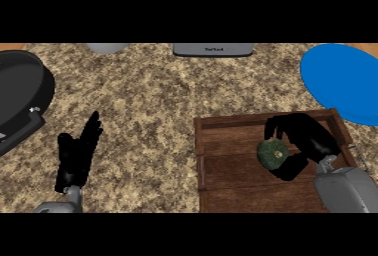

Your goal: Pick the squash from the tray and place it in the plate

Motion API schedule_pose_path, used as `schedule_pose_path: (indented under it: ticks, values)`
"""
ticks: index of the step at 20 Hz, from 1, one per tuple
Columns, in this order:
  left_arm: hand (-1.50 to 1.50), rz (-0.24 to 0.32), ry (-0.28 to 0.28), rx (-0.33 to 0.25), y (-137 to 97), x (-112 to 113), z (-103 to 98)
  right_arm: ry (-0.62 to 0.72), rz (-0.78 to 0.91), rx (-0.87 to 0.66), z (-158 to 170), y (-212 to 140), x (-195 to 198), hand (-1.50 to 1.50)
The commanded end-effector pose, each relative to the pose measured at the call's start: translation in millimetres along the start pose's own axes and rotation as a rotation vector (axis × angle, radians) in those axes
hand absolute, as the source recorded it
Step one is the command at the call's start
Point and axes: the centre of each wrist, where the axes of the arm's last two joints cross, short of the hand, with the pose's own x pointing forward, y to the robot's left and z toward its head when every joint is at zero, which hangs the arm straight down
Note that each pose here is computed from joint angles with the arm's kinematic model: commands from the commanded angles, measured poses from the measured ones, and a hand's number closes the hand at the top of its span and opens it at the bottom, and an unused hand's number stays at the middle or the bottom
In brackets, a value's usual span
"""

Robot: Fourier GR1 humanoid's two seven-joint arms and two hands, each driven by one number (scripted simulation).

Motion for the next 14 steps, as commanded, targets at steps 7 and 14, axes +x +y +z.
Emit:
schedule_pose_path:
  ticks: [7, 14]
  values:
    - [0.00, -0.005, -0.013, -0.017, -10, -3, 1, -0.115, 0.051, -0.197, -35, -79, -71, 1.50]
    - [0.00, -0.010, 0.009, -0.009, 14, -12, 0, -0.126, -0.041, -0.546, -6, -128, -76, 1.50]
